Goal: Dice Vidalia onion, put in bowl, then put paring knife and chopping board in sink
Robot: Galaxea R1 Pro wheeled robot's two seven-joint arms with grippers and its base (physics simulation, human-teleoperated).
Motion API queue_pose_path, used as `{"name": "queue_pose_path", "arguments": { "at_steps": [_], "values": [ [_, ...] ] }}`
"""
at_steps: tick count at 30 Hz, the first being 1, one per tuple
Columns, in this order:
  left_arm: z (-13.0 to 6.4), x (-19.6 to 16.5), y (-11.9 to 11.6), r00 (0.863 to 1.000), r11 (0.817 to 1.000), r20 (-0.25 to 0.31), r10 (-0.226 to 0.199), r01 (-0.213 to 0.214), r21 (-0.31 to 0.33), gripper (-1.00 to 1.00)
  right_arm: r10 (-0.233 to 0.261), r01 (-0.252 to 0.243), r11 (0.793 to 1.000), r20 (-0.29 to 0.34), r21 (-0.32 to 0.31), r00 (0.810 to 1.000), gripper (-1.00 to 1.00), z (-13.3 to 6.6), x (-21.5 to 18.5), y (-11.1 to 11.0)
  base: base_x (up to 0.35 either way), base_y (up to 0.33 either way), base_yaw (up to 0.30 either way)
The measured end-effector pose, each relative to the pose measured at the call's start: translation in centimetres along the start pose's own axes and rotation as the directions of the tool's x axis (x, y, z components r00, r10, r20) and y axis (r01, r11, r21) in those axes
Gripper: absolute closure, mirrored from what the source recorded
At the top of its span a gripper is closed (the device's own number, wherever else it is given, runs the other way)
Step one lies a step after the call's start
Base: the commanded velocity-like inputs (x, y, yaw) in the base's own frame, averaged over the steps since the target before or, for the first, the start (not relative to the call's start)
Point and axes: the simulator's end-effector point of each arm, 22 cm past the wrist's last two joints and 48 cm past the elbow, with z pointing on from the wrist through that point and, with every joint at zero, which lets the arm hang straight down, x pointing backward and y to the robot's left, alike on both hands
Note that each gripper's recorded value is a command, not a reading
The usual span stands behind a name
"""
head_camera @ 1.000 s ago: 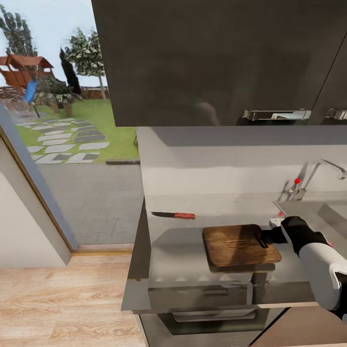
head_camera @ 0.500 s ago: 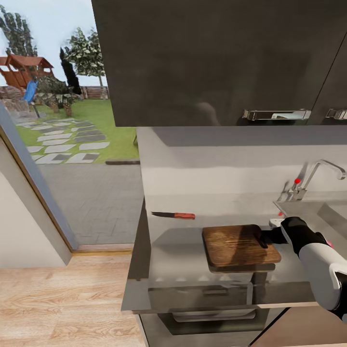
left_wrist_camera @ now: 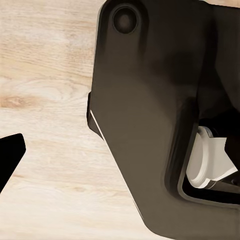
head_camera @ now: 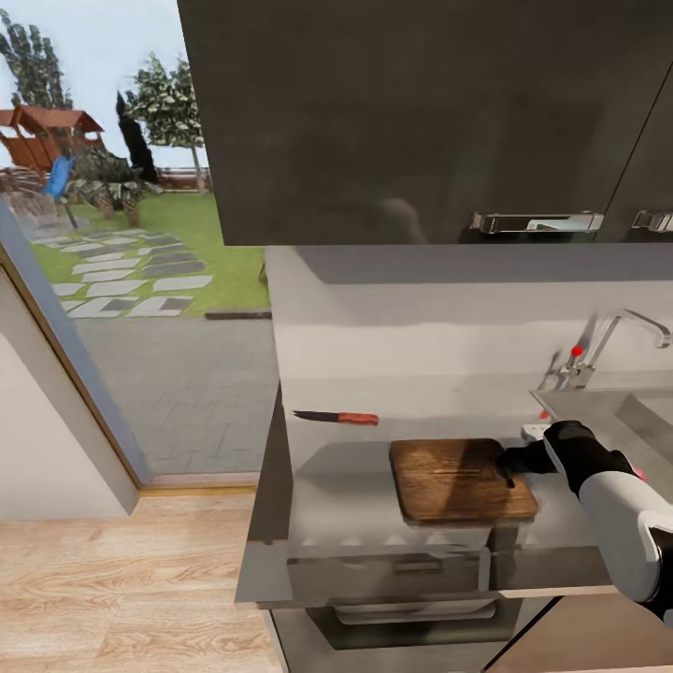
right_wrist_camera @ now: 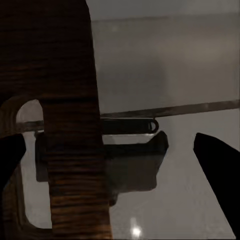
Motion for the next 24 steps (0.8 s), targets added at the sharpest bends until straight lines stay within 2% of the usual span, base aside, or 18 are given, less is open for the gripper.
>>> {"name": "queue_pose_path", "arguments": {
  "at_steps": [24],
  "values": [
    [0.00, 0.00, 0.00, 1.000, 1.000, 0.000, 0.000, 0.000, 0.000, -1.00, 0.002, -0.002, 1.000, 0.008, -0.002, 1.000, -1.00, -0.14, -0.32, 0.01, 0.000, 0.000, 0.000]
  ]
}}
